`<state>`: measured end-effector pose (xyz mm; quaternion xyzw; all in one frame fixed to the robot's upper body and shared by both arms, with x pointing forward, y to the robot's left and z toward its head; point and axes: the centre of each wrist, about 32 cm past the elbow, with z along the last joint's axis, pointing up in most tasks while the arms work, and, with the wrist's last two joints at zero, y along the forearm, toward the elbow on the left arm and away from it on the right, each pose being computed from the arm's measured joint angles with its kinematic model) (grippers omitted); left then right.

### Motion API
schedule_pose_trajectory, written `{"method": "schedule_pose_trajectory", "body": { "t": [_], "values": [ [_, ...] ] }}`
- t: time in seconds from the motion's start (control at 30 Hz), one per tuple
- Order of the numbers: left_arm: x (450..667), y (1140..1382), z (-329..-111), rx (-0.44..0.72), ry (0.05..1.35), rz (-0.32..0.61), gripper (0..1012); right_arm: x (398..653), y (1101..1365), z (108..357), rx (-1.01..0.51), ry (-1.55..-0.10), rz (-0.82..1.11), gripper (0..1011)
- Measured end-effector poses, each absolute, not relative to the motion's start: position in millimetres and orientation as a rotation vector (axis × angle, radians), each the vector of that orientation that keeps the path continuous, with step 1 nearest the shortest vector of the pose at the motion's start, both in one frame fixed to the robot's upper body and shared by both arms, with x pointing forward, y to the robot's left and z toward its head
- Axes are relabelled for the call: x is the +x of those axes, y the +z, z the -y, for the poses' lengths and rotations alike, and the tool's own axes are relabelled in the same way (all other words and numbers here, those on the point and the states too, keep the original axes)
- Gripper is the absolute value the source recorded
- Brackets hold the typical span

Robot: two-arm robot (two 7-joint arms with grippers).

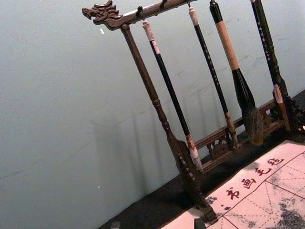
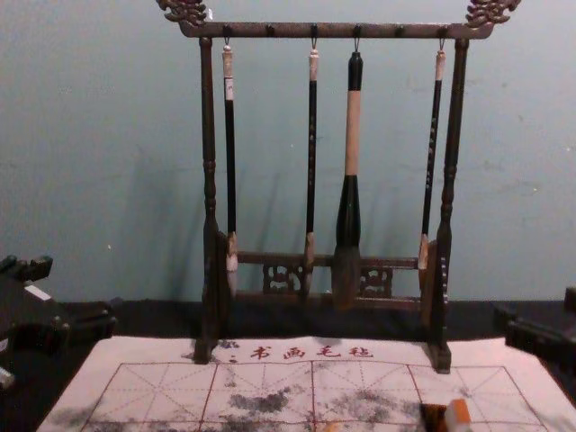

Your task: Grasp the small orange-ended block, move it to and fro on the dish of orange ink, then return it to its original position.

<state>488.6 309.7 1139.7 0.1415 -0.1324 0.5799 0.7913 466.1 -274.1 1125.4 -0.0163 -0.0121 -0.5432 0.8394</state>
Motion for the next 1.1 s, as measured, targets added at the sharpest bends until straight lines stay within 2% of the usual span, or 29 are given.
{"method": "schedule_pose_trajectory", "body": {
  "t": [0.1,1.1],
  "values": [
    [488.6,1139.8,-309.7,0.304,1.248,0.285,1001,464.8,1119.8,274.7,-0.045,-1.147,0.030,1003],
    [488.6,1139.8,-309.7,0.304,1.248,0.285,1001,465.8,1123.3,273.9,-0.043,-1.142,0.027,1003]
  ]
}}
